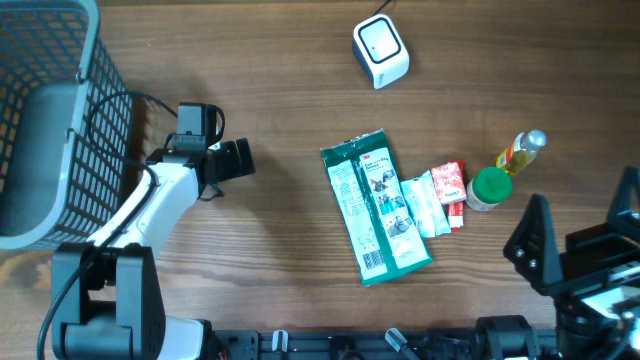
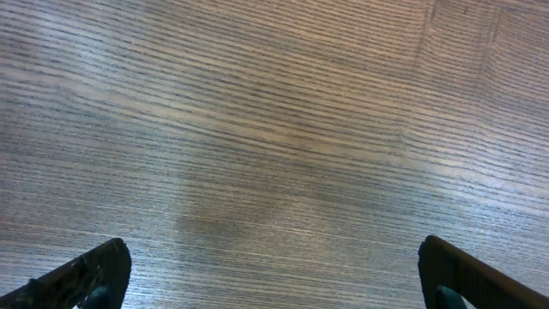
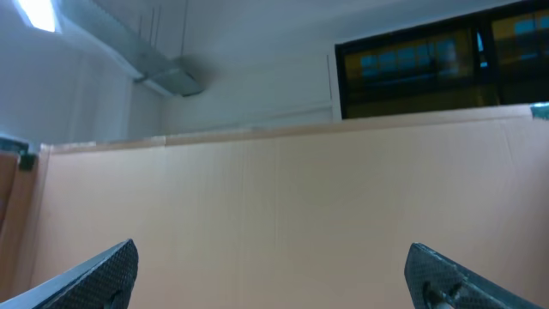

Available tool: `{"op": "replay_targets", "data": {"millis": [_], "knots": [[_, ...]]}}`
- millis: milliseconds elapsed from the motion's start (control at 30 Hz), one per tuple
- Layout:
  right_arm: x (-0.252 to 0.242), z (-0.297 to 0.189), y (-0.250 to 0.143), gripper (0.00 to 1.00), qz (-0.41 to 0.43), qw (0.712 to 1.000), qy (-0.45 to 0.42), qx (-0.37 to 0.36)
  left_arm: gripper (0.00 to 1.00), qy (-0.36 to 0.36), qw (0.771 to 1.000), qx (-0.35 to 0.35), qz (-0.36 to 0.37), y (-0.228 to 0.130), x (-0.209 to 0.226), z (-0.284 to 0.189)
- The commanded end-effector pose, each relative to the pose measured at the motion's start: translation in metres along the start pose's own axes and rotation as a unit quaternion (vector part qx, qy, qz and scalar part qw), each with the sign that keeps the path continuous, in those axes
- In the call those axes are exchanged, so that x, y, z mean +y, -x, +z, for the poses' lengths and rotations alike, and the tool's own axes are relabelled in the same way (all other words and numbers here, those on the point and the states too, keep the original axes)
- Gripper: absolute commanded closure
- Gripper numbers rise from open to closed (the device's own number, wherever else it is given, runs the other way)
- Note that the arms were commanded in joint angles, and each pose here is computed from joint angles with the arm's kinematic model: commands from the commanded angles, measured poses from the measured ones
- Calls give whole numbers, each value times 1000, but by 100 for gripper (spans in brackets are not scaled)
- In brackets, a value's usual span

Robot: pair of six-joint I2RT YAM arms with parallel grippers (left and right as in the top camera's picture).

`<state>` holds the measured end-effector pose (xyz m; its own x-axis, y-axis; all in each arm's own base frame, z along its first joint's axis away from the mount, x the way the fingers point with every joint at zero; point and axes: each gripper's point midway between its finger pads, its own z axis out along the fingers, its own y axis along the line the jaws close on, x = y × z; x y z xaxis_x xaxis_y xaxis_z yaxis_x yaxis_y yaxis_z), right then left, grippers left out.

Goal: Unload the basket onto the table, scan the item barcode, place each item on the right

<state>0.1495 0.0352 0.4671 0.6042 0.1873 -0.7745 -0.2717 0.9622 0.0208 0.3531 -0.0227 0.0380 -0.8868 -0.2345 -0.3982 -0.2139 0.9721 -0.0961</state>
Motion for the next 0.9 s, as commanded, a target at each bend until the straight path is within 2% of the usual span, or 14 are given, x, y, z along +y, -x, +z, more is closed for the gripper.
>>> {"op": "replay_targets", "data": {"millis": [0,200,300,867], "knots": [[5,-13,-5,0,-15,1000,14,-17,0,-1,1000,-9,-4,4,1,-4],[7,-30,-12,0,-25,997,22,-70,0,-1,1000,-9,-4,4,1,-4],[6,-38,-24,0,-25,997,22,-74,0,-1,1000,-9,-4,4,1,-4],[-9,-55,-140,0,-4,999,6,39,0,-1,1000,-9,-4,4,1,-4]]}}
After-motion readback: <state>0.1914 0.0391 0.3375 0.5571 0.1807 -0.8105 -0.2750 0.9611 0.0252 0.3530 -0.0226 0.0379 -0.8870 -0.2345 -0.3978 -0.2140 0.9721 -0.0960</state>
